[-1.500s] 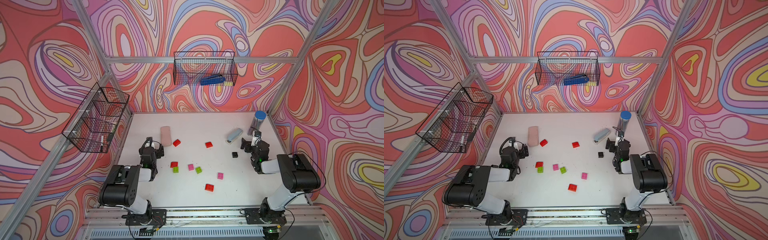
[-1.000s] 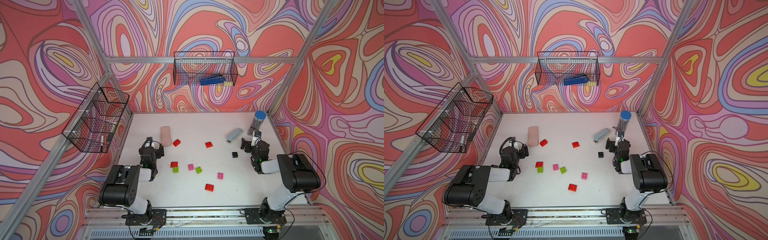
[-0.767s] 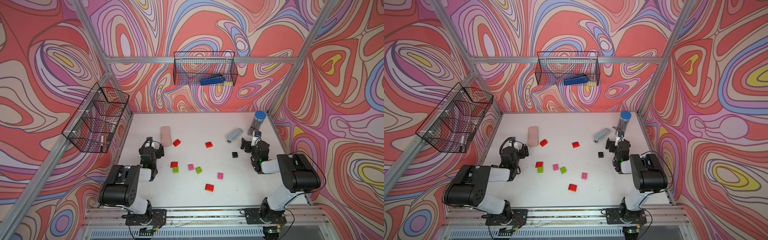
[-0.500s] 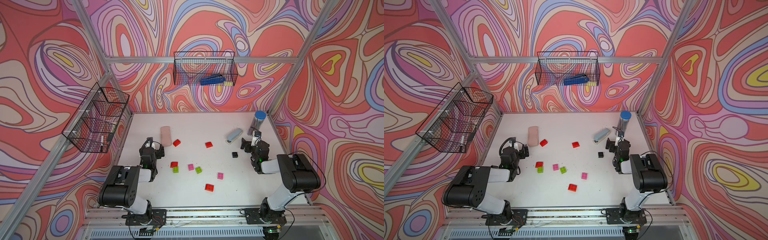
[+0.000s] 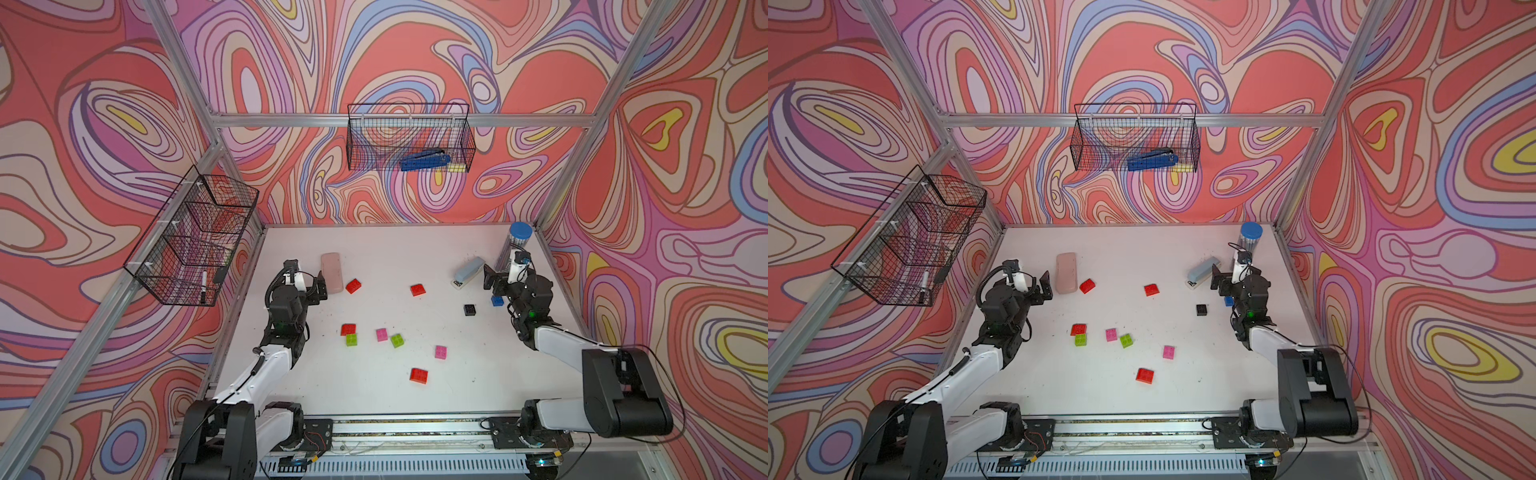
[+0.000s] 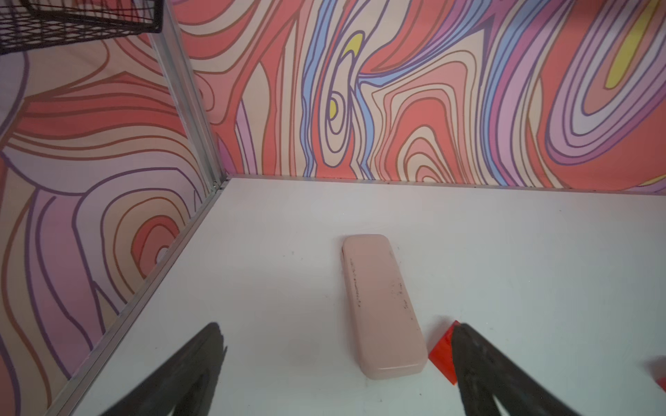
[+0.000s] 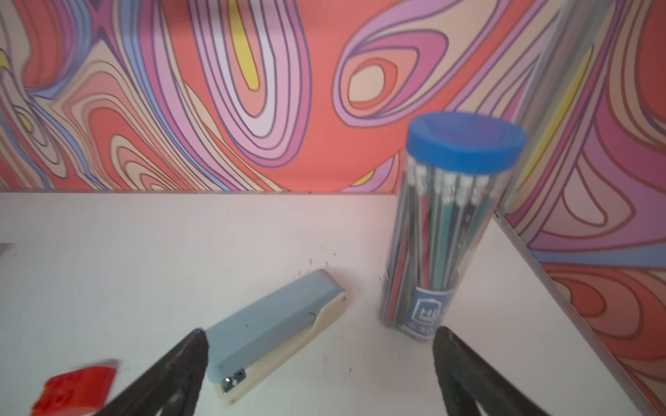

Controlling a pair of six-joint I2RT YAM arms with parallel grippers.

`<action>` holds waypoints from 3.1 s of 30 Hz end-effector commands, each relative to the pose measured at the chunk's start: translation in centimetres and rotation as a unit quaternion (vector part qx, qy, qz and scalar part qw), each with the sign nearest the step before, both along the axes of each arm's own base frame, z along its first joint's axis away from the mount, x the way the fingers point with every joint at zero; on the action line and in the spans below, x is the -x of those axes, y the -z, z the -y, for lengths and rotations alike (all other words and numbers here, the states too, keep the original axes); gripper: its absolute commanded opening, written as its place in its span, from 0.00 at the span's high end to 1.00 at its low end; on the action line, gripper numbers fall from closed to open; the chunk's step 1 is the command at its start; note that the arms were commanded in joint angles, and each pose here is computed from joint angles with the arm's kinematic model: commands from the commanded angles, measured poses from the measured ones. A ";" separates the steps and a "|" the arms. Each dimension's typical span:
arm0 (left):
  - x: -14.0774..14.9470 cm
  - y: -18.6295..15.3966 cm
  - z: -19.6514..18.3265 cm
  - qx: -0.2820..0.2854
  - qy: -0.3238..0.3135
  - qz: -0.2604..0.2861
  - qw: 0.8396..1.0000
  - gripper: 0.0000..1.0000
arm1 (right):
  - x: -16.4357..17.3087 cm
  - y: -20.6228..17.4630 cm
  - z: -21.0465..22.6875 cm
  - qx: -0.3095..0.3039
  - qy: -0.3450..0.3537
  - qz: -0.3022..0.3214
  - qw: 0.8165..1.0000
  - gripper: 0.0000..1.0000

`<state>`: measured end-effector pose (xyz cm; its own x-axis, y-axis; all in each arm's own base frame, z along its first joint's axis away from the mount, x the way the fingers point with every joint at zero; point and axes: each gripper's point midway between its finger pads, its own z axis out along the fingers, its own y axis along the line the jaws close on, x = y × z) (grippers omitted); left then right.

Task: Assemble the letter s with lego
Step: Pick up the lego brick from the center of the board.

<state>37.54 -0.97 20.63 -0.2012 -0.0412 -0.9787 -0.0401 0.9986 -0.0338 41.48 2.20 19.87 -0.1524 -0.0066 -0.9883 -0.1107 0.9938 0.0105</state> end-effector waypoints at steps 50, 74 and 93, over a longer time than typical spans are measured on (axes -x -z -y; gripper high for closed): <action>-6.9 14.0 11.3 -0.233 0.367 -0.417 0.798 0.33 | 6.0 4.1 -18.8 -0.045 -0.309 -0.192 0.930 0.02; -7.4 17.1 12.1 -0.244 0.363 -0.438 0.785 0.53 | 6.5 5.3 -18.9 -0.037 -0.307 -0.211 0.927 0.02; -7.1 17.6 12.2 -0.245 0.364 -0.450 0.777 0.69 | 7.0 5.8 -18.5 -0.029 -0.302 -0.219 0.927 0.02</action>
